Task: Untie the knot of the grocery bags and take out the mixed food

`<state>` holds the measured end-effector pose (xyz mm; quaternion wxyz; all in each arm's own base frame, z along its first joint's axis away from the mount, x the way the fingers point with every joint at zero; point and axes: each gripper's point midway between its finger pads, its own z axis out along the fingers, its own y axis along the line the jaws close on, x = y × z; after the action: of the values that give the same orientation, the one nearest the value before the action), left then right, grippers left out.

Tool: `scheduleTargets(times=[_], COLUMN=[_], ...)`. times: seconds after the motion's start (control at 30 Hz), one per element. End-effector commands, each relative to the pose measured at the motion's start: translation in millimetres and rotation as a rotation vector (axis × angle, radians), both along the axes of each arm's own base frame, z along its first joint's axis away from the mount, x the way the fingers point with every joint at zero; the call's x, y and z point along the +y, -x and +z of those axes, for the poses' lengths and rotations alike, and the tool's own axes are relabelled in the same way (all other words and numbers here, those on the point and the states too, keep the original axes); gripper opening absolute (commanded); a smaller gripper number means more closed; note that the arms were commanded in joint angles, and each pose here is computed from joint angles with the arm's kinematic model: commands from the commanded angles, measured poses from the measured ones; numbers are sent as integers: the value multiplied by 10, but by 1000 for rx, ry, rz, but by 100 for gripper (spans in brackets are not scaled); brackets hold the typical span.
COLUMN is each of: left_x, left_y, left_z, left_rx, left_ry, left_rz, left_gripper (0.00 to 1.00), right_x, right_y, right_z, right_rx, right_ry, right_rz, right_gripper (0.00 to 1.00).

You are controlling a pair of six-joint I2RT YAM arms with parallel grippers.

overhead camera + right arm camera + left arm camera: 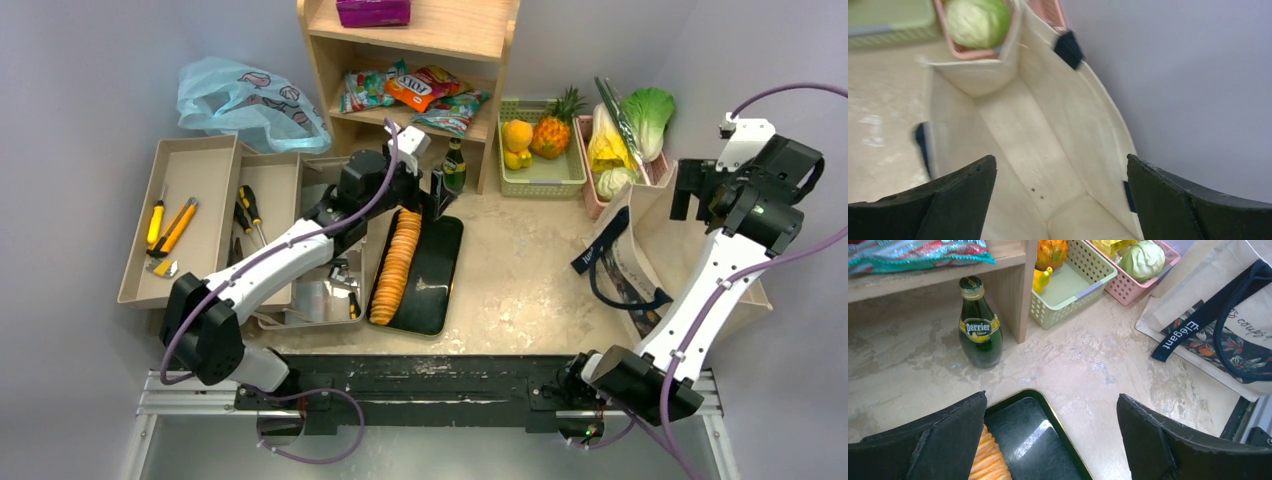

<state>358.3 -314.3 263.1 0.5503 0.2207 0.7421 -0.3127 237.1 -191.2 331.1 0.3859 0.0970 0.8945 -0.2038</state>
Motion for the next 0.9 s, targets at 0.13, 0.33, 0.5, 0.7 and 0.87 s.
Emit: scheduleTargets(times=[0.13,0.33,0.5,0.7,0.87], left_x=[438,1021,1555,2327,2598], left_y=[141,285,380,480,642], left_z=[627,871,1051,1012,768], left_rx=[109,199,349,406,489], left_ry=[-185,-293,-147,-162,-171], left_rz=[22,34,60,279,352], left_gripper=[100,100,100,100,100], right_x=[941,1350,1810,2325,2639], right_y=[-267,-646,-974,-1104,-977], right_z=[622,887,852,582,171], right_rx=[-315,-449,-438,-372,-258], right_ry=[-252,-393,-412,-429,-415], right_rz=[347,483,587,705,786], right_gripper=[99,99,99,99,99])
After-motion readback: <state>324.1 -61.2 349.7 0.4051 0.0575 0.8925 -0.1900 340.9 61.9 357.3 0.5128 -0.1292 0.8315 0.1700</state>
